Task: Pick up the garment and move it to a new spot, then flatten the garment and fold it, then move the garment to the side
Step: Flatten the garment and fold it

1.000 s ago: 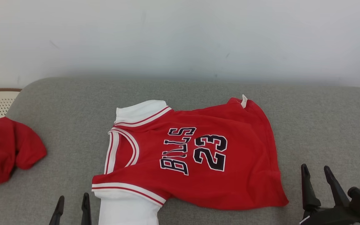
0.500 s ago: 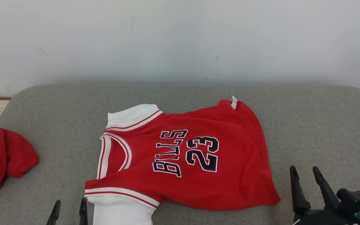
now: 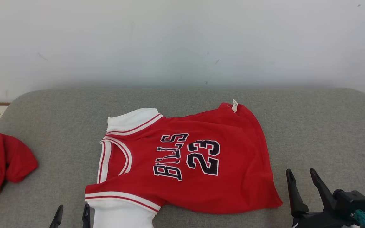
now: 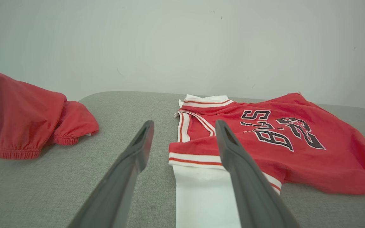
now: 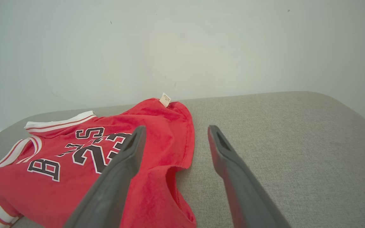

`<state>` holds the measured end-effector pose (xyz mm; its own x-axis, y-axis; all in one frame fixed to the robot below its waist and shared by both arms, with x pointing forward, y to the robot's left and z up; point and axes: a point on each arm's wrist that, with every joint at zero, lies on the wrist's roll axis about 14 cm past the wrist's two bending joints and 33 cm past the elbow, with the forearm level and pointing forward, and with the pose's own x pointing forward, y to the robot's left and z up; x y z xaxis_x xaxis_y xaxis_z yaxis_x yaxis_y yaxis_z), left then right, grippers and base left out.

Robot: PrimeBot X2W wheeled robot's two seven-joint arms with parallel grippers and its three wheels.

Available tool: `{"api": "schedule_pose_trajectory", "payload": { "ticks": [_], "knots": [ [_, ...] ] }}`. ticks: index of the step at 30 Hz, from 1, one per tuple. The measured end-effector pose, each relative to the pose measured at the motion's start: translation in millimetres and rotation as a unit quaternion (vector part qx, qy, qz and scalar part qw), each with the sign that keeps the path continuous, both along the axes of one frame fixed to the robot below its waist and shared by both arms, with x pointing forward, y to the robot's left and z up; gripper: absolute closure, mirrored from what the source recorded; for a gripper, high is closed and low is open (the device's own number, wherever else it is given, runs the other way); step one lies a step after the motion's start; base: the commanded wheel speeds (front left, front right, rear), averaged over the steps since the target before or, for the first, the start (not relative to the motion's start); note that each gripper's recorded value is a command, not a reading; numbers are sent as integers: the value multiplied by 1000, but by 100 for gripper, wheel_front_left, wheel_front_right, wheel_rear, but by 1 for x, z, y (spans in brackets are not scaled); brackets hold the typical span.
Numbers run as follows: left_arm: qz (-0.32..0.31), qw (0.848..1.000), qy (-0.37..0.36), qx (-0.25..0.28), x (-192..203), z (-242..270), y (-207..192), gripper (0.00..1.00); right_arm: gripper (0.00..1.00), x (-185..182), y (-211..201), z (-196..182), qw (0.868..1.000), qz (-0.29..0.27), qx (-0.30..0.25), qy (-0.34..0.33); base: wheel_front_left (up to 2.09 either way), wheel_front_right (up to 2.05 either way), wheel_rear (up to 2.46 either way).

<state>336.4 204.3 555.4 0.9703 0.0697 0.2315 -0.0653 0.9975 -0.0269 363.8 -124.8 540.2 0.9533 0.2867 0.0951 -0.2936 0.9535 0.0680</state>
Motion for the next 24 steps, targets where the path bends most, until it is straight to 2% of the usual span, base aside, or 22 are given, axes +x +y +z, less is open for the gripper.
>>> {"api": "schedule_pose_trajectory", "payload": {
  "ticks": [24],
  "knots": [
    [0,1000,2,-7,-1,-1,0,0,0,-1,0,-1,1000,1,-1,5,0,0,0]
  ]
}}
